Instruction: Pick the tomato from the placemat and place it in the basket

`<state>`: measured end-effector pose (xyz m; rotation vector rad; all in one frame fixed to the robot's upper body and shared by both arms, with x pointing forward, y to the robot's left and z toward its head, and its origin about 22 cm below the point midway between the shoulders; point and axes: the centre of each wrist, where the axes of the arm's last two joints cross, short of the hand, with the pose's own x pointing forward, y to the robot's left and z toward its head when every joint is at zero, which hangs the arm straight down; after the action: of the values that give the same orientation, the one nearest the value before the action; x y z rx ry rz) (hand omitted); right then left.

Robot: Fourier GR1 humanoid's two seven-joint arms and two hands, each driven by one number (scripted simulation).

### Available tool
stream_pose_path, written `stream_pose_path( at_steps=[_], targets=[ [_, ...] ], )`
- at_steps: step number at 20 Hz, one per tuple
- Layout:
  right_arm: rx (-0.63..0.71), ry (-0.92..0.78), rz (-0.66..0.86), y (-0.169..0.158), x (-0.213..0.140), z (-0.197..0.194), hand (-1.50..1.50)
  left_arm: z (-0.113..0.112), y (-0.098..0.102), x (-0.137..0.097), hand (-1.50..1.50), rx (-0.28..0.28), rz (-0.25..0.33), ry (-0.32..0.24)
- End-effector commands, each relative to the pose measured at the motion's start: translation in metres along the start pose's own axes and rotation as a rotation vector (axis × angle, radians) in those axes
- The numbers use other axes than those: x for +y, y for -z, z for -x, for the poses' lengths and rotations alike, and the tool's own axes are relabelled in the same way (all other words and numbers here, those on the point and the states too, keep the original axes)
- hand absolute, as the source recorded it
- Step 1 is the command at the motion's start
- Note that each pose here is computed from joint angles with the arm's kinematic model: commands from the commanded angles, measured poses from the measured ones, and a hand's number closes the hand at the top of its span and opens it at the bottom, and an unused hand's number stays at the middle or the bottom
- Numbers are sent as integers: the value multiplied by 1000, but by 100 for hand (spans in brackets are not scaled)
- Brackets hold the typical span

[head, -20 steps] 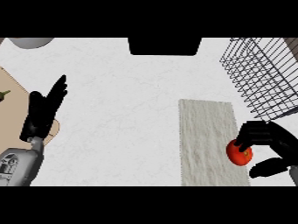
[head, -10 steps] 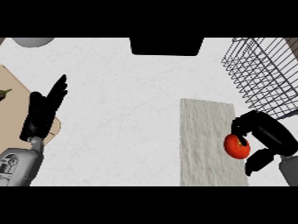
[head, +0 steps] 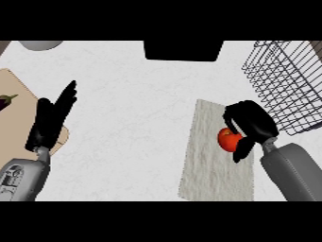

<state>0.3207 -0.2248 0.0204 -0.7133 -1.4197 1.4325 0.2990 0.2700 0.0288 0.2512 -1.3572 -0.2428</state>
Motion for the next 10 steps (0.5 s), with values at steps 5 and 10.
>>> stream_pose_path(
  at_steps=[5,10],
  targets=[
    [53,329,176,37,-72,-144,150,13,-7,12,0,18,-35,-5],
    [51,520,362,14,-152,-172,150,18,-4,3,0,35,-41,-17]
  ],
)
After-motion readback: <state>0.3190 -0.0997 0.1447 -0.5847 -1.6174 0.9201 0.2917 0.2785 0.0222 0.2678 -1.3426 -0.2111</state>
